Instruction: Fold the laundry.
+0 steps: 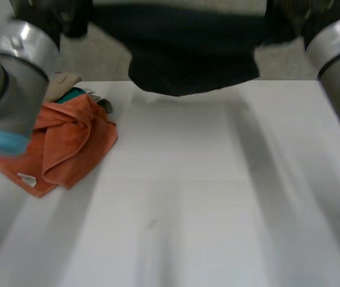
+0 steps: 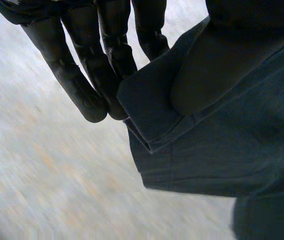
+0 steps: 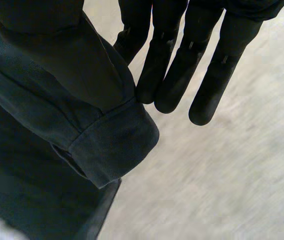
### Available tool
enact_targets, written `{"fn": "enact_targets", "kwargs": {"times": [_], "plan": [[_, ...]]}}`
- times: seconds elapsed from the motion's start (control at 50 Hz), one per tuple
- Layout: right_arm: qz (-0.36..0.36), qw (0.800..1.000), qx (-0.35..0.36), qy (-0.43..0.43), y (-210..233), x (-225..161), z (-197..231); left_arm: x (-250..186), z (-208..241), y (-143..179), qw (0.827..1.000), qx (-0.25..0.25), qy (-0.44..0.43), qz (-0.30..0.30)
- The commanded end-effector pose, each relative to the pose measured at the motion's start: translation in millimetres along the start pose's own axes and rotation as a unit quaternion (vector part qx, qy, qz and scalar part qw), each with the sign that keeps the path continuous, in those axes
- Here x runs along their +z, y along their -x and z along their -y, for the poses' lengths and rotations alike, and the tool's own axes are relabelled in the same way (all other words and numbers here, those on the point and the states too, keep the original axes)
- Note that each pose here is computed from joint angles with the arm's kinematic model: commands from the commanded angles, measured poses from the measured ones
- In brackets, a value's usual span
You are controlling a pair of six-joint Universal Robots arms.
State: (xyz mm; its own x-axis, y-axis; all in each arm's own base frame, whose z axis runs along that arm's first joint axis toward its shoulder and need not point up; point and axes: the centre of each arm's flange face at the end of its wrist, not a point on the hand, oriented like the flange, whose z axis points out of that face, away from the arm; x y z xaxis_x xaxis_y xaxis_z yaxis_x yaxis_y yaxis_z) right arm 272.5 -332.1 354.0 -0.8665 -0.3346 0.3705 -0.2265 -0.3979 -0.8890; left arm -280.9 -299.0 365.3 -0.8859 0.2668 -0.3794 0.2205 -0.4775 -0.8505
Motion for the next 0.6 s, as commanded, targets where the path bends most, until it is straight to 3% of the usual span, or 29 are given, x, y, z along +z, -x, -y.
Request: {"fn": "enact_targets", "kwargs": {"times": [0.02, 0.14, 0.22, 0.38, 0.46, 0.48, 0.54, 0.6], "plan": [[0.063, 0.989, -0.008, 0.135, 34.4, -29.2, -87.0, -51.0, -71.8, -45.7, 0.988, -0.015, 0.128, -0.085], [0.115, 0.962, -0.018, 0.248, 57.3, -70.7, -148.5, -105.9, -128.4, -84.2, 0.958, -0.02, 0.239, -0.155], [0.146, 0.945, -0.03, 0.291, 63.7, -95.7, -155.5, -137.7, -141.1, -90.2, 0.937, -0.012, 0.301, -0.177], [0.213, 0.907, -0.075, 0.355, 52.9, -140.2, -110.9, -187.8, -83.4, -76.2, 0.92, 0.008, 0.331, -0.21], [0.265, 0.867, -0.099, 0.411, 44.9, -167.7, -89.6, -218.7, -59.1, -74.6, 0.899, 0.016, 0.359, -0.248], [0.287, 0.849, -0.108, 0.431, 43.0, -177.1, -86.0, -229.4, -53.2, -74.0, 0.888, 0.018, 0.376, -0.263], [0.316, 0.824, -0.119, 0.455, 40.7, -187.6, -83.0, -240.7, -49.6, -73.0, 0.871, 0.023, 0.403, -0.28], [0.327, 0.825, -0.133, 0.442, 42.4, -186.3, -86.5, -242.3, -50.3, -71.6, 0.863, 0.024, 0.416, -0.285]]}}
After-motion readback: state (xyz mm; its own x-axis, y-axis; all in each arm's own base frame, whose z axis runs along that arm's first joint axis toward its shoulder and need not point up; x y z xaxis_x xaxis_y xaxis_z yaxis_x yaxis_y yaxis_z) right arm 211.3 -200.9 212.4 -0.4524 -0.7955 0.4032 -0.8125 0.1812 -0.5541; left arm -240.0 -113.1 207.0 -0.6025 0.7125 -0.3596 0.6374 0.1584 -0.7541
